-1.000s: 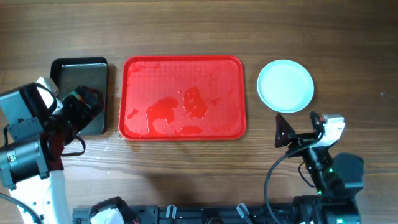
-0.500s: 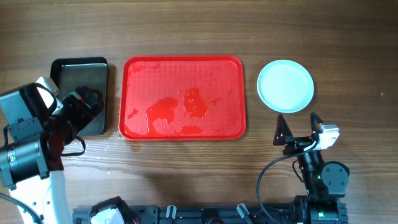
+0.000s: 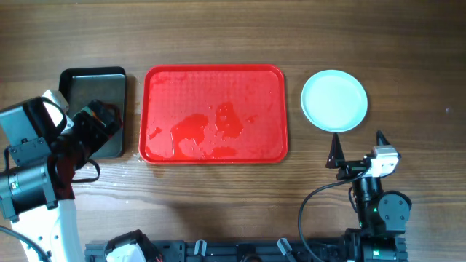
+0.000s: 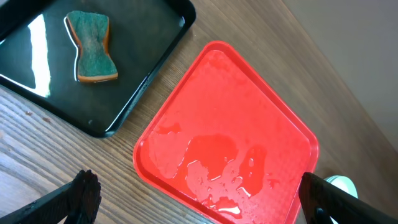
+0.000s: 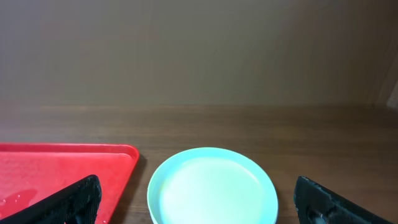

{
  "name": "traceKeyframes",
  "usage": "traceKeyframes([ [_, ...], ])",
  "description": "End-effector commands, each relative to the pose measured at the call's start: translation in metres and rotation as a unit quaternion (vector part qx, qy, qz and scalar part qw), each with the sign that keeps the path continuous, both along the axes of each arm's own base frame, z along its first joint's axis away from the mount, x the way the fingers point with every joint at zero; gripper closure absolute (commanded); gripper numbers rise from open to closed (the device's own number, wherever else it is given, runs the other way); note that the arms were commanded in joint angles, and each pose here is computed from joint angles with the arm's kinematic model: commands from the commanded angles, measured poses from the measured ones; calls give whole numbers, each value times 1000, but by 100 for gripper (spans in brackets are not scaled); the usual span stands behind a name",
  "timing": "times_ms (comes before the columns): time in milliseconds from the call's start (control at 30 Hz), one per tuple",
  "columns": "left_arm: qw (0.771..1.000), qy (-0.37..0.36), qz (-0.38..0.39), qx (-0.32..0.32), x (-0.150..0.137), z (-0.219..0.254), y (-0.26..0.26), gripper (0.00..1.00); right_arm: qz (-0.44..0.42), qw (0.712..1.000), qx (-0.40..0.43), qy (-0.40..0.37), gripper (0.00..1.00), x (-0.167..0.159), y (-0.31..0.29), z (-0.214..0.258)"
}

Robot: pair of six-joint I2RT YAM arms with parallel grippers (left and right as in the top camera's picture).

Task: Clean dirty plates on tray and stack at the side

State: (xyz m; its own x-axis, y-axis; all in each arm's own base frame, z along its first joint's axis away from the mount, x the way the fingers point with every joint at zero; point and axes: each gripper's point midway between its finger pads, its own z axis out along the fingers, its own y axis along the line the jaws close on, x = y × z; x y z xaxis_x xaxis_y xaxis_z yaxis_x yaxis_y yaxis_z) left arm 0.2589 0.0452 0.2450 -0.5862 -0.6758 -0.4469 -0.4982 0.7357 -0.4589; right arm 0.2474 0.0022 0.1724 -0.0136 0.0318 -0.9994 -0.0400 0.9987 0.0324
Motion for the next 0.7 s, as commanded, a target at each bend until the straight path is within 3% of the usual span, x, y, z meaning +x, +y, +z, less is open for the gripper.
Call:
traceKeyframes([
  [0,1000,-3,-6,-5,0,1,-3,0,-12,1000,28,-8,0,-1,-4,4],
  [667,1000,-1,-2,2,0,0,0,0,-12,1000,28,-8,0,-1,-4,4],
])
